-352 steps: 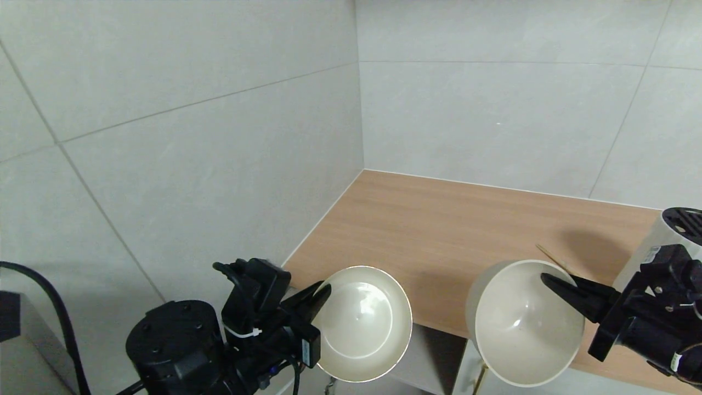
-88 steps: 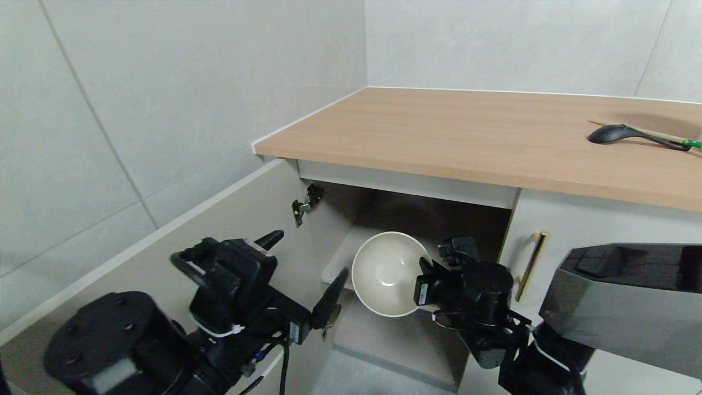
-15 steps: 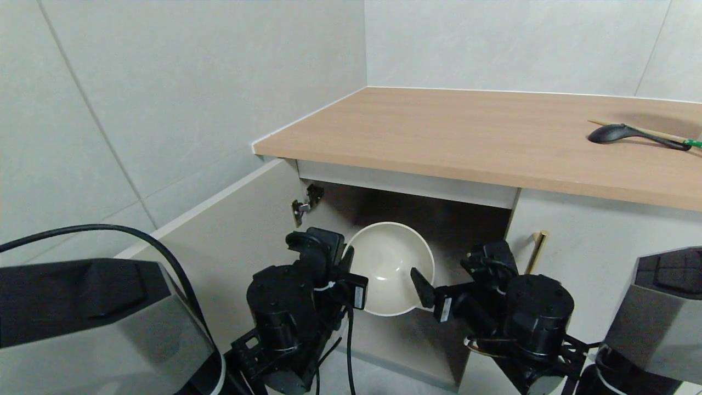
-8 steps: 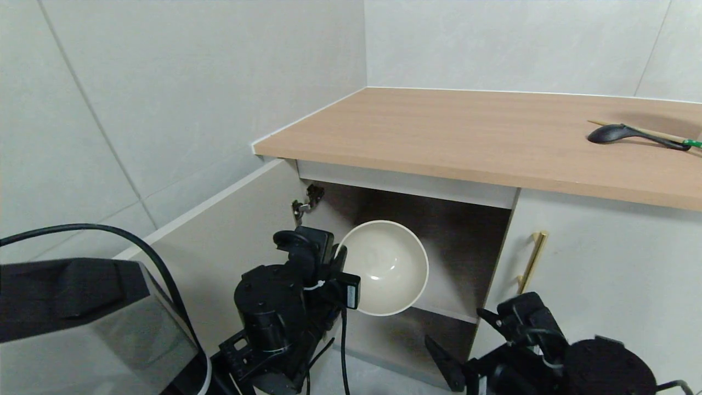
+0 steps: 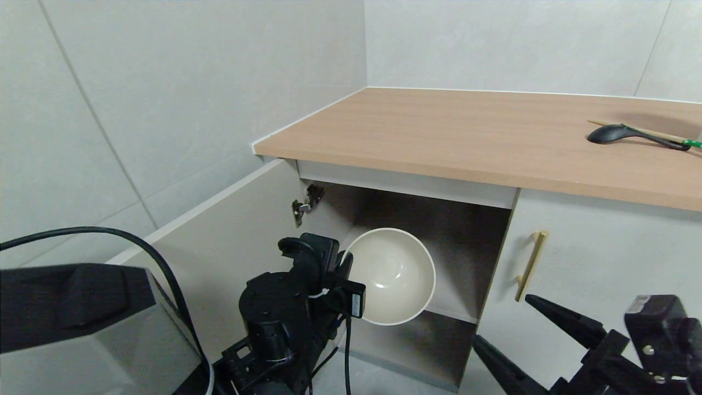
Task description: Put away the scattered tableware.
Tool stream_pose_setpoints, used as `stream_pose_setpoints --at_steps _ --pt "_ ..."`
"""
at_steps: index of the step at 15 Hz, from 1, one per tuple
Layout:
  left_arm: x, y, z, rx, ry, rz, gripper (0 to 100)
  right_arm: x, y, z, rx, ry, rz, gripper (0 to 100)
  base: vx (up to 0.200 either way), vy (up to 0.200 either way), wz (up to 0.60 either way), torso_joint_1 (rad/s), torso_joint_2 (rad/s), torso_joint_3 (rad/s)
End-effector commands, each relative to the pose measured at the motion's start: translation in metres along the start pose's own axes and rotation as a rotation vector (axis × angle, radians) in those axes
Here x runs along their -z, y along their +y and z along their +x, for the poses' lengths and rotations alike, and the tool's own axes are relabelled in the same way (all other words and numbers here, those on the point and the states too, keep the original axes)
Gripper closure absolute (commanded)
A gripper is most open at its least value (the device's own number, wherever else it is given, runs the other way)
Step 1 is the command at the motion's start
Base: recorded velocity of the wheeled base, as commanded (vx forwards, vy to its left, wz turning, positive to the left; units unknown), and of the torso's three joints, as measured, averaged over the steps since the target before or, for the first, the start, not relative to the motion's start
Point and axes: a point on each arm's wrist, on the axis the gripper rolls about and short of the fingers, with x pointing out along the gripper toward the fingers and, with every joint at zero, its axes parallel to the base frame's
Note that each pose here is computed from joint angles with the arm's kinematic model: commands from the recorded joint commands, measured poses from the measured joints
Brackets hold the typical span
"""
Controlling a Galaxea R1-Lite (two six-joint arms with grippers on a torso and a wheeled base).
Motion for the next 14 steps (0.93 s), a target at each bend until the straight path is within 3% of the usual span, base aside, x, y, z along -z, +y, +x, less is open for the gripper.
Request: stream_pose_setpoints --at_steps 1,4,8,11,12,13,14 --pt "0.013 -0.002 0.007 0.027 0.017 0.007 100 -0.025 -0.014 -0.016 0.04 -0.136 0.055 0 0.0 0.0 0.0 0.0 0.0 0.0" --pt "0.026 -0.008 0.013 0.058 0.023 0.013 100 -0.044 -0.028 -0.038 0.076 -0.235 0.083 0 0.0 0.0 0.0 0.0 0.0 0.0" --pt "0.023 -0.008 0.013 0.058 0.015 0.015 100 -0.028 -0.041 -0.051 0.178 -0.059 0.028 0 0.0 0.0 0.0 0.0 0.0 0.0" --pt "0.022 -0.008 0.014 0.056 0.008 0.011 100 -0.027 -0.044 -0.052 0.196 -0.044 0.012 0 0.0 0.0 0.0 0.0 0.0 0.0" --pt "0.022 -0.009 0.014 0.062 0.008 0.011 100 -0.026 -0.046 -0.061 0.158 -0.026 -0.051 0 0.0 0.0 0.0 0.0 0.0 0.0" --pt "0.021 -0.009 0.014 0.068 0.007 0.007 100 -0.021 -0.048 -0.085 -0.026 0.02 -0.169 0 0.0 0.0 0.0 0.0 0.0 0.0" --pt "0.018 -0.007 0.014 0.064 -0.003 -0.001 100 -0.016 -0.052 -0.111 -0.152 0.014 -0.165 0 0.0 0.0 0.0 0.0 0.0 0.0"
